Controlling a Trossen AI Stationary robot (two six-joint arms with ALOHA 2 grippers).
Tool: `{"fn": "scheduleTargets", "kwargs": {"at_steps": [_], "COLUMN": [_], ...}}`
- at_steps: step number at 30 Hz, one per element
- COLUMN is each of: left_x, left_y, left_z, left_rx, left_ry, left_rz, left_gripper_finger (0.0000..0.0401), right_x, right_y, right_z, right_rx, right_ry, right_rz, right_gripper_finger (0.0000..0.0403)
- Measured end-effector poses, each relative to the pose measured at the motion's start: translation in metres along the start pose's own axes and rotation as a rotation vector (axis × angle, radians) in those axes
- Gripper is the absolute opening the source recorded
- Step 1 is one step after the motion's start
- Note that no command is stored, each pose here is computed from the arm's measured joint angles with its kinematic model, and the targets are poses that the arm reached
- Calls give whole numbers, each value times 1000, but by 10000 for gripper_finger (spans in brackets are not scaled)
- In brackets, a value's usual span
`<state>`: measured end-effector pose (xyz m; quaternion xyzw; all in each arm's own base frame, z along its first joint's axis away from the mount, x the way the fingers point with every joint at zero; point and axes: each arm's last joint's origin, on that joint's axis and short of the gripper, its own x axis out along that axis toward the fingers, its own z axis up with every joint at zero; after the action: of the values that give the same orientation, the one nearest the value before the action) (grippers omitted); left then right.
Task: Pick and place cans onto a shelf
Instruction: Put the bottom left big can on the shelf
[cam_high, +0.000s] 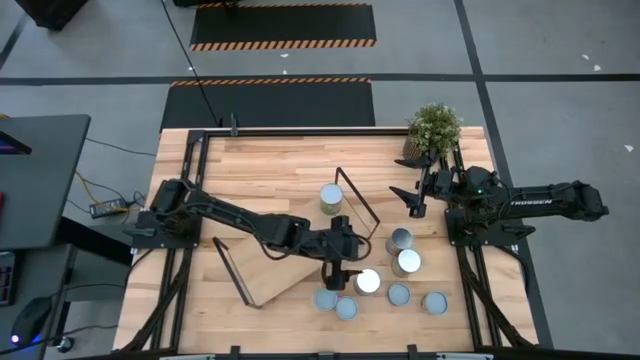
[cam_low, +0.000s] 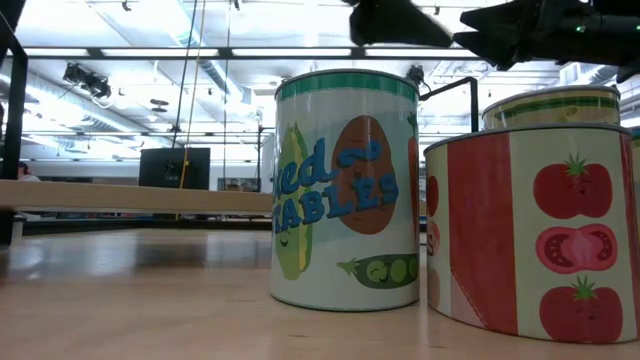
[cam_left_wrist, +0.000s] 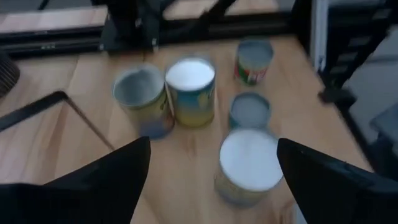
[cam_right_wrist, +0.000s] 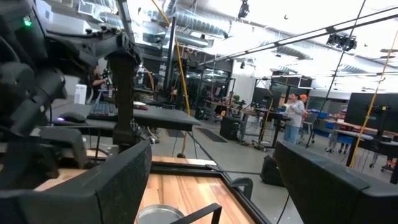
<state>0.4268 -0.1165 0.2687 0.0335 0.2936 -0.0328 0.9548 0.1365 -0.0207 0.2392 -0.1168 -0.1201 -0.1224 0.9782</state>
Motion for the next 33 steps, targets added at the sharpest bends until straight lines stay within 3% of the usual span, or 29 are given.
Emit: {"fn": "scheduleTargets", "kwargs": {"at_steps": [9,18,33], "left_x": [2,26,54], "left_y": [-12,-21,-29], "left_z": [-4,-12,-1], "left_rx": [46,11,155], "left_ry": [89,119,140], "left_rz": [22,-25,-78], "left_gripper_finger": [357,357,357], "right_x": [1,2,3], "right_y": [0,0,0], "right_z": [-1,0,-2], "right_rx": [-8,-7,-8], "right_ry": [7,-7,3], "right_rz": [1,-2,1], "right_gripper_finger": [348,348,348]}}
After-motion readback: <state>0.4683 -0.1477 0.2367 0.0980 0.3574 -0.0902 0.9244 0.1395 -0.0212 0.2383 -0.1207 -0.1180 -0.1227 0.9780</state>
